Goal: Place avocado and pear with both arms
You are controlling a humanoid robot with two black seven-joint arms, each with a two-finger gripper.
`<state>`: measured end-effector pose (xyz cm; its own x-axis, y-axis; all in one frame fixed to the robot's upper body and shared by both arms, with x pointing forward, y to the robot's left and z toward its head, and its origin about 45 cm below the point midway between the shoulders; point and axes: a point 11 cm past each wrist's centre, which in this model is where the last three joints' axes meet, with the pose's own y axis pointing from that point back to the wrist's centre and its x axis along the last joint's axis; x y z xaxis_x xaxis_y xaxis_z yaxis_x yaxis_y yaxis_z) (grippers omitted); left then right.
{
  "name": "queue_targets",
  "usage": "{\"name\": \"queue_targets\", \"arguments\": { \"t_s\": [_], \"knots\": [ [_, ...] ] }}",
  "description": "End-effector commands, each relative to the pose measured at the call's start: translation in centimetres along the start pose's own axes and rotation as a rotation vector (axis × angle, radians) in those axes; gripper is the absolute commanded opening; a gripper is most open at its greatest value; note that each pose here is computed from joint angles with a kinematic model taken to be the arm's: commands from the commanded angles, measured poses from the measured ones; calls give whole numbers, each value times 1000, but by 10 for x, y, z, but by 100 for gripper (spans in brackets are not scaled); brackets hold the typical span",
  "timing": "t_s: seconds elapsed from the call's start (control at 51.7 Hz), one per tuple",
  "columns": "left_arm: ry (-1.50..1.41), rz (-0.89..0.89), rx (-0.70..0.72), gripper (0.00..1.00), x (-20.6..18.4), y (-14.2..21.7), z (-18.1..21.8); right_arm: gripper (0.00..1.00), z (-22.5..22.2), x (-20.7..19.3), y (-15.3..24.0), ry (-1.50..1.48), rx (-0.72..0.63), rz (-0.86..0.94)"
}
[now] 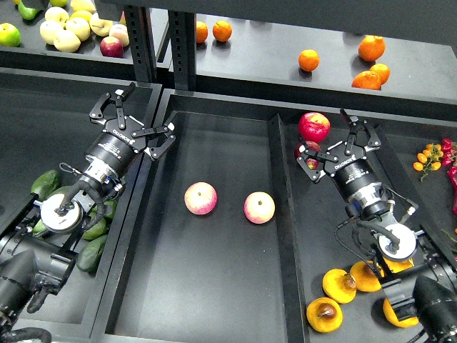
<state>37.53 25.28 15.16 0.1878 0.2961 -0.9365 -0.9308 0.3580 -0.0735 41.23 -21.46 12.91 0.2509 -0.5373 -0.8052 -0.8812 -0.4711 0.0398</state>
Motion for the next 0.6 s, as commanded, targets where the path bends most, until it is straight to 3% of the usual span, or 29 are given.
{"name": "queue_targets", "arguments": {
  "t_s": [0.0,0.193,0.58],
  "knots": [
    [5,29,6,100,9,2,-2,100,-1,10,5,11,0,33],
    [11,89,22,100,27,-1,-4,100,-4,16,8,-1,18,50],
    [3,88,29,100,25,-9,-2,100,-6,16,9,-5,25,50]
  ]
}}
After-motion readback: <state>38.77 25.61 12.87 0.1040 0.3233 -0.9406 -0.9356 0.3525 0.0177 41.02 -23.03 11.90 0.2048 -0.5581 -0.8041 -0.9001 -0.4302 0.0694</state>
